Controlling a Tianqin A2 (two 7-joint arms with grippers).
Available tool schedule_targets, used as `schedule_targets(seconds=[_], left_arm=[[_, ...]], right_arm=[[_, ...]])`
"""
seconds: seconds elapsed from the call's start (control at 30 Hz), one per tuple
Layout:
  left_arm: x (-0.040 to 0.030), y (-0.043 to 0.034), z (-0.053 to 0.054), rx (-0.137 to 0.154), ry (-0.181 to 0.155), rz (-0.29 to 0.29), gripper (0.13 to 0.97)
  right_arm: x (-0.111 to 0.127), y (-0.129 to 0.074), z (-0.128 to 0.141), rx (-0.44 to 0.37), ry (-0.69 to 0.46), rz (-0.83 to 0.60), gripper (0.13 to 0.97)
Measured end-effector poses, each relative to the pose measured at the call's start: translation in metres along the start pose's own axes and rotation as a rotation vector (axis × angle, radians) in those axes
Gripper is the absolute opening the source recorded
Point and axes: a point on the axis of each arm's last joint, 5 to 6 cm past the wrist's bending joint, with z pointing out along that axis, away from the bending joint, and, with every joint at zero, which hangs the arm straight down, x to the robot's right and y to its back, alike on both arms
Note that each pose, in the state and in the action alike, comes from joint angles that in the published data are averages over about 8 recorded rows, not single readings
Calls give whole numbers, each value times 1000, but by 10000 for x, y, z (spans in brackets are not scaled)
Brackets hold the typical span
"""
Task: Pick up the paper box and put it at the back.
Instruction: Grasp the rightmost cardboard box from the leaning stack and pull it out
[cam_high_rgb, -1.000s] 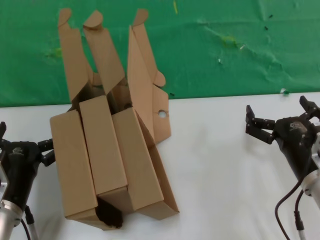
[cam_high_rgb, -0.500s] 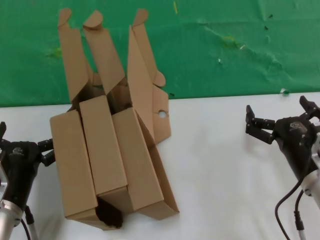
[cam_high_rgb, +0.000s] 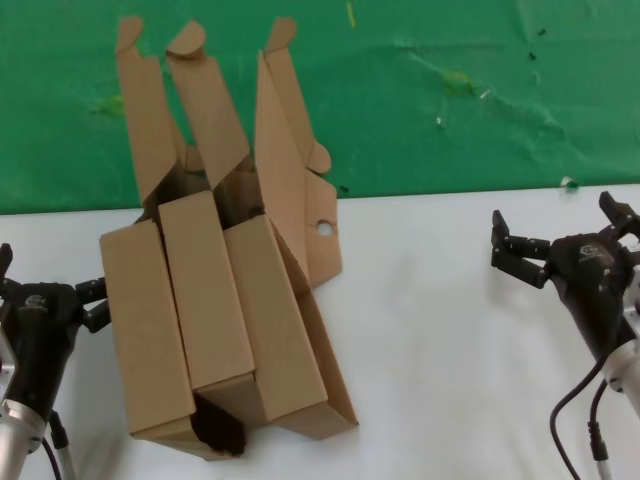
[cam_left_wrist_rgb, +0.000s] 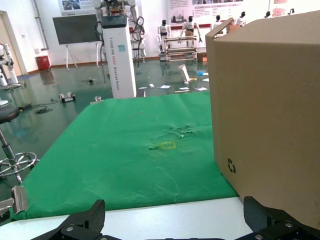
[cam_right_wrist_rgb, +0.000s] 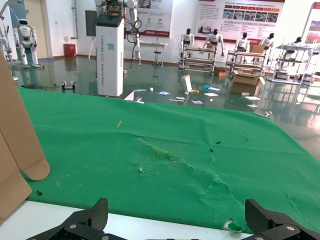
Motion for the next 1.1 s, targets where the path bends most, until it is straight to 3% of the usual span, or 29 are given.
schedule_targets(seconds=[0.6, 1.1], left_arm=[[0, 0, 0, 0, 0, 0, 965], [0, 0, 0, 0, 0, 0, 907]], right_arm=[[24, -46, -11, 12, 0, -6, 966], [167, -586, -206, 140, -103, -83, 966]])
